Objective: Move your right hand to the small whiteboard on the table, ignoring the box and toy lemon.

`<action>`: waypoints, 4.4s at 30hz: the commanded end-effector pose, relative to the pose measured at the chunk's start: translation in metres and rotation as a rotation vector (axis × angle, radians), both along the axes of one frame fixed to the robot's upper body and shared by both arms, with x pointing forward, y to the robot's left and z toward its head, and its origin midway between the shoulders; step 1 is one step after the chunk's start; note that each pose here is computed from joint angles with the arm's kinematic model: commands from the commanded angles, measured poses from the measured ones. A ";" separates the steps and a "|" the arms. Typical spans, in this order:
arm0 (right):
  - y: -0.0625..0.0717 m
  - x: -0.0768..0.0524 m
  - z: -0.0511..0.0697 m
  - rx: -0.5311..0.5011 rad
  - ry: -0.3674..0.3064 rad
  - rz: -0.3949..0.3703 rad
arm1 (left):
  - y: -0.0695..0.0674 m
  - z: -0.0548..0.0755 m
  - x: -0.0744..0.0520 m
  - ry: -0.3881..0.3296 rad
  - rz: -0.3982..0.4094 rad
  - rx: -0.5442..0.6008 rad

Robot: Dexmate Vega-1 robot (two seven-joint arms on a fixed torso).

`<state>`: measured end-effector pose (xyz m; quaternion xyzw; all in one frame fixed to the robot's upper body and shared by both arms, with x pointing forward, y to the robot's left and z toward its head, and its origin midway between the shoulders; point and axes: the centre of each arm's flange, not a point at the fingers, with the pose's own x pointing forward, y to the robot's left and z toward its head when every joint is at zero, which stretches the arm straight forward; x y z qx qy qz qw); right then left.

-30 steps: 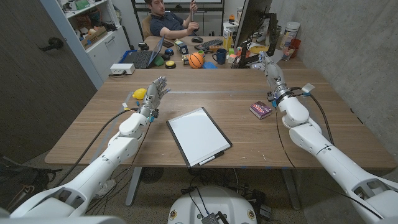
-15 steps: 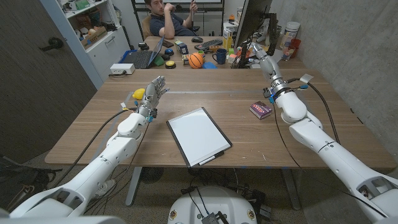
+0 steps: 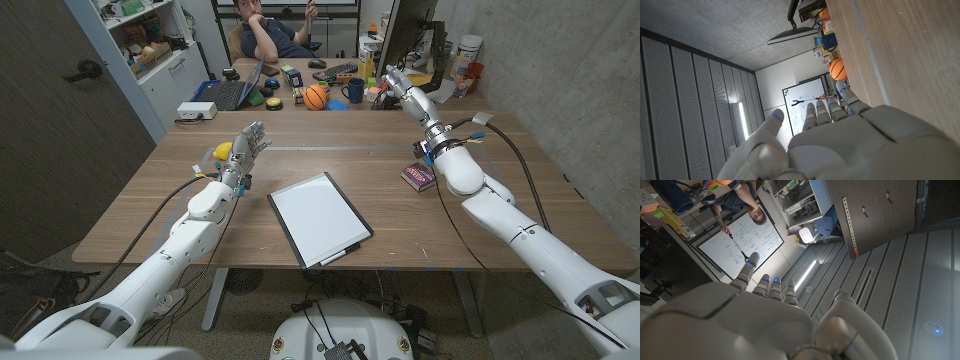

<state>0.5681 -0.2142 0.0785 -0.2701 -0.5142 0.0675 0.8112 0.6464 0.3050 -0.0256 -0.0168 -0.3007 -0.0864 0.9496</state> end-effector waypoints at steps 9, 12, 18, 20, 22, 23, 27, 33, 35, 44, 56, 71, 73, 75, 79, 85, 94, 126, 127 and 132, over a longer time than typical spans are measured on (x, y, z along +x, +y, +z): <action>0.035 -0.017 -0.008 -0.208 -0.133 -0.095 | -0.002 0.001 -0.001 -0.002 0.001 0.003; 0.041 -0.016 -0.010 -0.250 -0.143 -0.108 | -0.001 0.001 -0.001 -0.001 0.001 0.002; 0.053 -0.015 -0.017 -0.341 -0.157 -0.132 | 0.001 -0.001 -0.002 0.003 0.004 0.003; 0.058 -0.014 -0.019 -0.366 -0.157 -0.128 | 0.001 -0.001 -0.002 0.004 0.003 0.004; 0.063 -0.013 -0.021 -0.393 -0.149 -0.115 | 0.001 -0.001 -0.002 0.005 0.001 0.004; 0.065 -0.012 -0.022 -0.407 -0.151 -0.113 | 0.002 -0.002 -0.001 0.005 0.001 0.004; 0.074 -0.013 -0.027 -0.472 -0.166 -0.115 | 0.002 -0.002 -0.001 0.007 -0.001 0.006; 0.085 -0.018 -0.035 -0.529 -0.203 -0.110 | 0.004 -0.002 -0.002 0.004 0.002 0.005; 0.089 -0.021 -0.037 -0.550 -0.217 -0.110 | 0.005 -0.002 -0.002 0.003 -0.001 0.003; 0.106 -0.028 -0.048 -0.639 -0.258 -0.053 | 0.007 -0.001 -0.002 0.004 -0.001 0.002; 0.121 -0.027 -0.066 -0.728 -0.248 -0.014 | 0.006 -0.001 -0.002 0.006 -0.012 0.014; 0.137 -0.019 -0.089 -0.858 -0.240 -0.031 | 0.012 -0.004 -0.004 0.007 -0.006 0.012; 0.139 -0.019 -0.090 -0.868 -0.243 -0.035 | 0.013 -0.004 -0.005 0.006 -0.005 0.011; 0.141 -0.020 -0.093 -0.889 -0.256 -0.044 | 0.014 -0.005 -0.006 0.006 -0.002 0.010; 0.144 -0.020 -0.098 -0.931 -0.261 -0.044 | 0.016 -0.006 -0.006 0.007 -0.004 0.009; 0.148 -0.025 -0.104 -0.991 -0.293 -0.068 | 0.015 -0.006 -0.006 0.008 -0.008 0.008; 0.151 -0.027 -0.109 -1.053 -0.308 -0.092 | 0.013 -0.008 -0.008 0.006 -0.012 0.008; 0.163 -0.038 -0.125 -1.193 -0.285 -0.106 | 0.013 -0.012 -0.016 -0.010 -0.049 0.034; 0.163 -0.038 -0.125 -1.195 -0.287 -0.106 | 0.013 -0.012 -0.016 -0.011 -0.049 0.034; 0.164 -0.039 -0.124 -1.198 -0.289 -0.107 | 0.014 -0.012 -0.016 -0.014 -0.050 0.032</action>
